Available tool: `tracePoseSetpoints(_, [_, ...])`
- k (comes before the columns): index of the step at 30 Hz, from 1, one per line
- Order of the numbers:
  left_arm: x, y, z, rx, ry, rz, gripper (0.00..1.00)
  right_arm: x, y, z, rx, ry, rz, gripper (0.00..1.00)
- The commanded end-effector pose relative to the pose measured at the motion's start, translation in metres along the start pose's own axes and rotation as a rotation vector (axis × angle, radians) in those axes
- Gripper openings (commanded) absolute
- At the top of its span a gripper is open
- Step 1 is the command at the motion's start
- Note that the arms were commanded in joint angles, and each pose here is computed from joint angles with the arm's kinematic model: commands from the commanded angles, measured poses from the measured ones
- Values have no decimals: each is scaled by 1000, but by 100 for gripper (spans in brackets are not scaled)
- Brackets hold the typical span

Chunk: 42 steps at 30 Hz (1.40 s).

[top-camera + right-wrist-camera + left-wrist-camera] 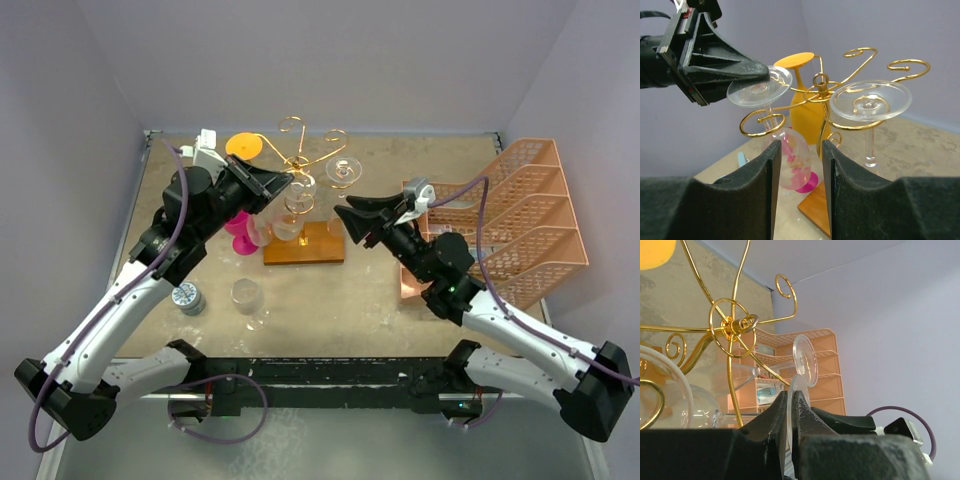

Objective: Place the wine glass upside down on the wine glass rack

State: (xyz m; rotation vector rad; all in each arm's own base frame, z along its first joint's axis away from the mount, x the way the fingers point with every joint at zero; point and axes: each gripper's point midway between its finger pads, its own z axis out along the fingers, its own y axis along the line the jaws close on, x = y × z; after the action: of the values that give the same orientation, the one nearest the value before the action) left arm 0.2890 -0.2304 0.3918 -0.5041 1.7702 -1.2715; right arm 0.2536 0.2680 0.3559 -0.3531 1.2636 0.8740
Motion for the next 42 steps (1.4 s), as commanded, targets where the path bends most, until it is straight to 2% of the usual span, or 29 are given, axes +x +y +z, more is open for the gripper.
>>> tracePoseSetpoints(1, [-11,-29,-15,101,-35,-21,0,-30,-1,-2,33,-105,49,40])
tracePoseSetpoints(15, [13,-28,-30,125,89,10,0,-59,-4,-8,97,-183,265,42])
tracePoseSetpoints(27, [26,-16,-27,89,156,22,0,-59,8,1,48,-162,307,42])
tracePoseSetpoints(42, [17,-10,-7,40,111,44,2,-41,5,-1,61,-133,364,42])
